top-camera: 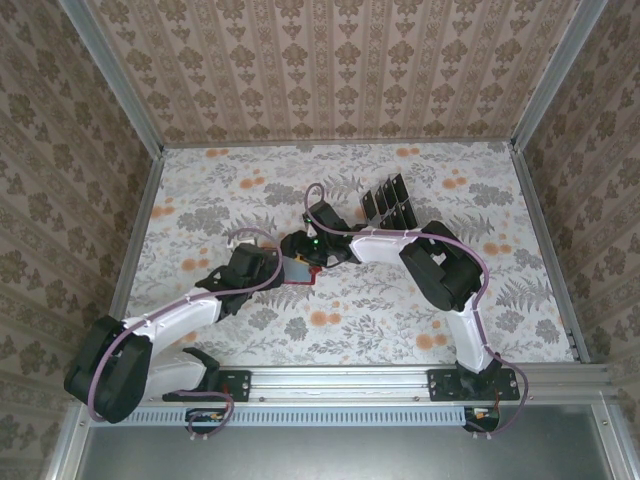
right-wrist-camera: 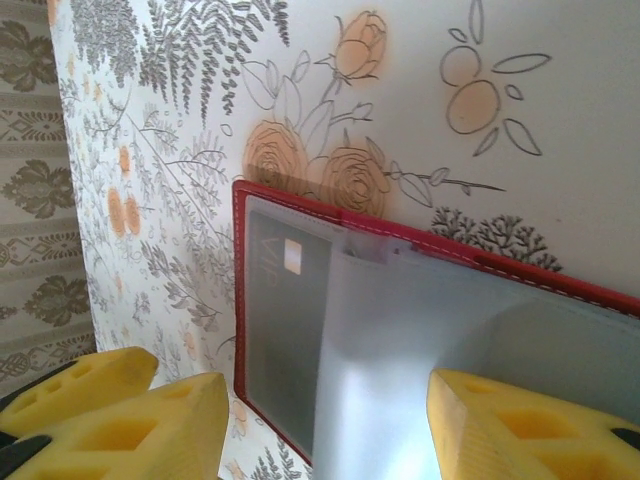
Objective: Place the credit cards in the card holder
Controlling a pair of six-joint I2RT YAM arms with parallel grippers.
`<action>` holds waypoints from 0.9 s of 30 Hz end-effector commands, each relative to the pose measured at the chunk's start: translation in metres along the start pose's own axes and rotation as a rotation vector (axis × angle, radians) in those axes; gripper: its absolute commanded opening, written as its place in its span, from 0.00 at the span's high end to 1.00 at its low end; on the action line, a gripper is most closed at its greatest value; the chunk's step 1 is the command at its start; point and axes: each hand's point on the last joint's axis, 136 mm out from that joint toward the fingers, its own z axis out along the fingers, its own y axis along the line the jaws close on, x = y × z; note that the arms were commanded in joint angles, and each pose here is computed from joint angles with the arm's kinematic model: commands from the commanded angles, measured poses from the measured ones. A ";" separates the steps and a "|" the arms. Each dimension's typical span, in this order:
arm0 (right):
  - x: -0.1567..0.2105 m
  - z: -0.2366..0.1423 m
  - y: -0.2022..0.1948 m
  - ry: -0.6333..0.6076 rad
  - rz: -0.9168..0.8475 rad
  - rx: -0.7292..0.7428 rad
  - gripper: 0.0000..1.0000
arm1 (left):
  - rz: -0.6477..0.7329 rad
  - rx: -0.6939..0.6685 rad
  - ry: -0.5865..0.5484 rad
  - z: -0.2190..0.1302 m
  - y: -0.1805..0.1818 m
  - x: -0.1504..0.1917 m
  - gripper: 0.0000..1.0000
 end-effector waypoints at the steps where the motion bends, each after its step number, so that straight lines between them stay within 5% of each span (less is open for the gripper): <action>1: -0.002 0.005 0.015 0.010 -0.004 -0.039 0.43 | -0.028 0.038 -0.002 0.002 -0.005 0.000 0.00; 27: 0.002 0.021 0.014 0.038 -0.003 -0.030 0.43 | -0.002 0.070 0.053 0.020 -0.019 0.012 0.00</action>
